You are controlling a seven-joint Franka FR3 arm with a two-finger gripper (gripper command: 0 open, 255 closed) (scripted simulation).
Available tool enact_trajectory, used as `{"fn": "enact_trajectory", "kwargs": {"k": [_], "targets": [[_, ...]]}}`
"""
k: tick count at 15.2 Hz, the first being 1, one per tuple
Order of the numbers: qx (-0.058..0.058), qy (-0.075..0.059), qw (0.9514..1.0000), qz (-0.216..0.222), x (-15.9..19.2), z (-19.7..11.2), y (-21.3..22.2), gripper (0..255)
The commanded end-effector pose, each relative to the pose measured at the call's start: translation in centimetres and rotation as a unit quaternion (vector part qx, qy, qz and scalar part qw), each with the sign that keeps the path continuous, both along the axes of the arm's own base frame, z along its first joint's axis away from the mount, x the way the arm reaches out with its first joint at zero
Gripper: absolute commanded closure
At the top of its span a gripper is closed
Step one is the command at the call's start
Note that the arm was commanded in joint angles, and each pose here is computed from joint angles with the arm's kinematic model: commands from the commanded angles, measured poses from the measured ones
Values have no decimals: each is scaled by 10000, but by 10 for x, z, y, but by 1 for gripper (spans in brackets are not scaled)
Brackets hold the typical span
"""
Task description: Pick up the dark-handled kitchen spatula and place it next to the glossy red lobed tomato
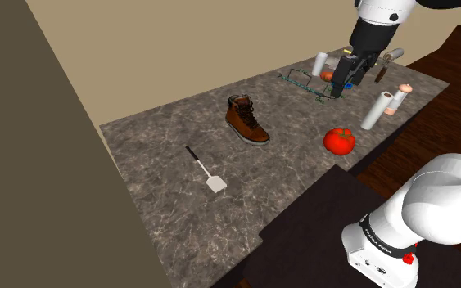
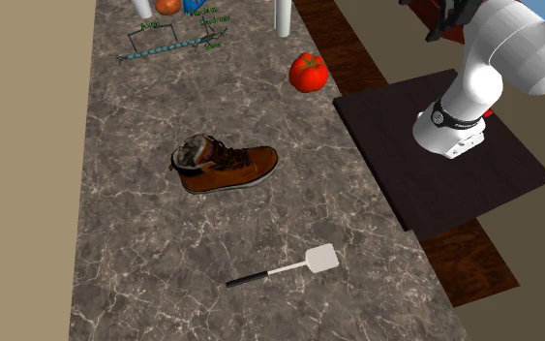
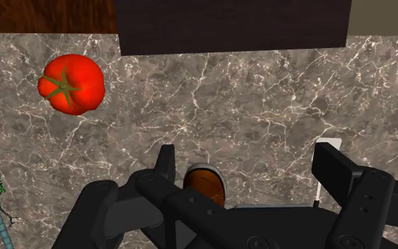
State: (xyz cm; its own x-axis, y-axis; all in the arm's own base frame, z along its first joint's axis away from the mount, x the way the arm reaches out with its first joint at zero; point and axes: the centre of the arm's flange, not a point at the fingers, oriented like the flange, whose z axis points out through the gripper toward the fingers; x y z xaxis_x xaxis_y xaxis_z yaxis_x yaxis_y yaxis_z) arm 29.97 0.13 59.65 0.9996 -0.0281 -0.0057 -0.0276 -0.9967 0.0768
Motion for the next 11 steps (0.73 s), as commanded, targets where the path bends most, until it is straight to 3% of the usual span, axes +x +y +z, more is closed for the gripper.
{"fn": "enact_trajectory", "kwargs": {"k": [1,11], "targets": [[0,0,10000,0,0,0,0,0],[86,-87,9999,-34,66,-97,54,0]]}}
